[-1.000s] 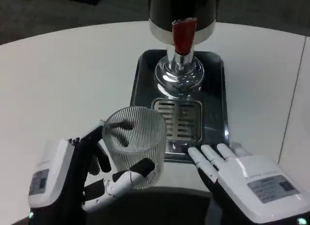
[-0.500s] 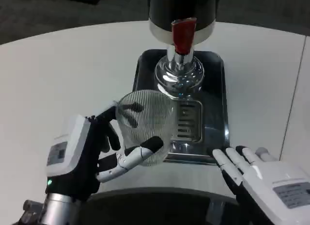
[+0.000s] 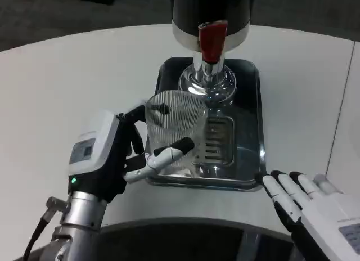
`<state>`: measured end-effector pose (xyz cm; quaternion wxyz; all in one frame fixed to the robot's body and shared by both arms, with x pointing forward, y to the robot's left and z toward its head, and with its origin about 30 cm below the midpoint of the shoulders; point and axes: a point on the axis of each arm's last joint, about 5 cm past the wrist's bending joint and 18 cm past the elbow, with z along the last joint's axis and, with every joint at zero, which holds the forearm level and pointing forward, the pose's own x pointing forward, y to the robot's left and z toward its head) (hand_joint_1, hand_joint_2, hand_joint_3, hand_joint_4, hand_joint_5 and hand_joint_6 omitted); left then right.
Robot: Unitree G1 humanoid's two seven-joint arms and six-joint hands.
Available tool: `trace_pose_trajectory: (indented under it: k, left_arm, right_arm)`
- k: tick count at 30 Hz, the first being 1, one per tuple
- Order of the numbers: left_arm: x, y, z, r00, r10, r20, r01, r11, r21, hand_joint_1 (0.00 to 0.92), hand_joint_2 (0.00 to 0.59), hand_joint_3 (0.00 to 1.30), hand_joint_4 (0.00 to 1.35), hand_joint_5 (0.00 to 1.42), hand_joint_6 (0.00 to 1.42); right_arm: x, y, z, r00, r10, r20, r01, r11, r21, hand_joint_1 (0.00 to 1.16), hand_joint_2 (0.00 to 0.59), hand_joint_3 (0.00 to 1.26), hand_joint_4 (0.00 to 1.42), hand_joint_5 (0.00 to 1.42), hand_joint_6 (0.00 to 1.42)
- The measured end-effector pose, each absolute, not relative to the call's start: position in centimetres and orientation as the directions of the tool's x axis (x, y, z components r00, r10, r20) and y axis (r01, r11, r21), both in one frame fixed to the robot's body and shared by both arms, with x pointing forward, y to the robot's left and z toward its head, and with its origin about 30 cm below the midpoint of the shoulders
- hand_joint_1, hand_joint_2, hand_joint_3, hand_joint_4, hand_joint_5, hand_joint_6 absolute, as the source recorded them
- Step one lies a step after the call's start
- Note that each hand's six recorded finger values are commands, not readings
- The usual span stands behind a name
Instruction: Grasp the cup under the faucet to collect the drink, then remove the cup.
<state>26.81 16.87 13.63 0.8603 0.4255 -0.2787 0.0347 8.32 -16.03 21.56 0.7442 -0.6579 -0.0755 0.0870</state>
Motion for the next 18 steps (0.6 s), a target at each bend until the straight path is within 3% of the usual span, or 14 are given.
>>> trace_pose_trajectory:
  k: [18]
  left_arm:
    - [29.0, 15.8, 12.9, 0.864, -0.152, 0.479, -0.296, 0.617, 0.729, 0.192, 0.504, 0.77, 0.92, 0.98, 1.1]
  right_arm:
    - [8.0, -16.3, 21.6, 0.969, 0.245, 0.004, -0.026, 0.119, -0.993, 0.42, 0.319, 0.0, 0.0, 0.0, 0.0]
